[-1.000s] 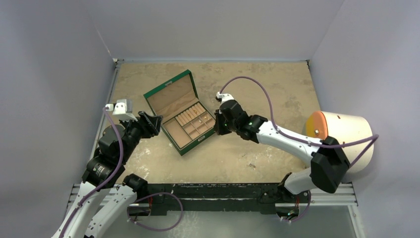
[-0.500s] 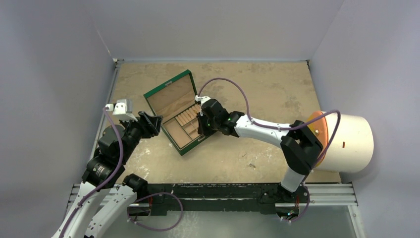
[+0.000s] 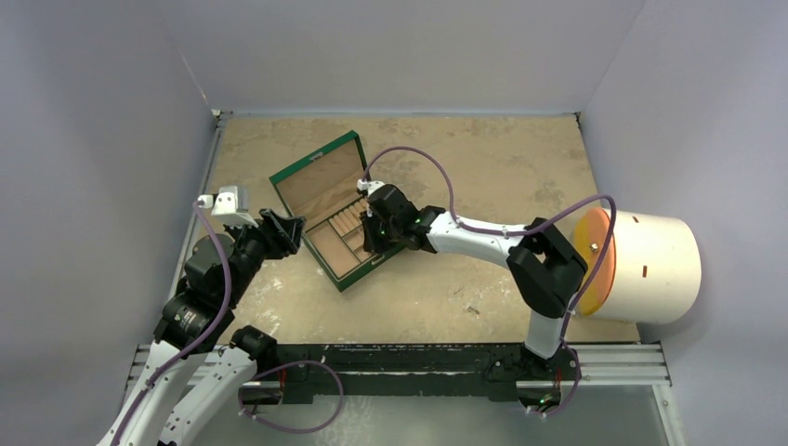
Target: Organize the mixed jewelry
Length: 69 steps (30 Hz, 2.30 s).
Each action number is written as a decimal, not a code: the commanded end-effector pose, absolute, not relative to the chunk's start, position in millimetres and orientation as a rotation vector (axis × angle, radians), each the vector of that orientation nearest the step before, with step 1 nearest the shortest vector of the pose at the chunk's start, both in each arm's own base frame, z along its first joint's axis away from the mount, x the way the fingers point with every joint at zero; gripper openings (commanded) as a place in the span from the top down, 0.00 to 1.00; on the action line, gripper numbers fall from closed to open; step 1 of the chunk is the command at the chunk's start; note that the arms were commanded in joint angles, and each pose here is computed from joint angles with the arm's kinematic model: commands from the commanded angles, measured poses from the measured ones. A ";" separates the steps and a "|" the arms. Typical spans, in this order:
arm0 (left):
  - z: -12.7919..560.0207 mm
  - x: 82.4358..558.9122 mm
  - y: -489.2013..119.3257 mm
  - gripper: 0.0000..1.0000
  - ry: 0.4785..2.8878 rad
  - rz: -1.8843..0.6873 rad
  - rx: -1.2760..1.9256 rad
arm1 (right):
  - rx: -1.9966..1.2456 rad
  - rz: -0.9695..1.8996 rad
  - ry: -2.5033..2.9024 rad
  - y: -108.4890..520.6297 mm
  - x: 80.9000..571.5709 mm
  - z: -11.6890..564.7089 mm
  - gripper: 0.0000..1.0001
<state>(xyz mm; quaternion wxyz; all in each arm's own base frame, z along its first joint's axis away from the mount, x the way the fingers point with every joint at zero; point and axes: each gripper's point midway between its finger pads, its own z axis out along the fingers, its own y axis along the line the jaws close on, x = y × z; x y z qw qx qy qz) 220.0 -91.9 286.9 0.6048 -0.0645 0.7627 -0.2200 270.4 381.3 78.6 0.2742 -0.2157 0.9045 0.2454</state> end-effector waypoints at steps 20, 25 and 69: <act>295.4 223.3 -90.9 0.45 1.732 -0.506 -0.146 | -0.146 0.343 2.347 244.1 241.0 134.4 0.68; 294.2 224.3 -91.5 0.45 1.737 -0.505 -0.145 | 0.024 0.211 2.440 195.9 212.5 105.2 0.66; 290.9 226.4 -93.2 0.45 1.751 -0.504 -0.143 | 0.416 -0.058 2.529 149.5 203.7 29.0 0.77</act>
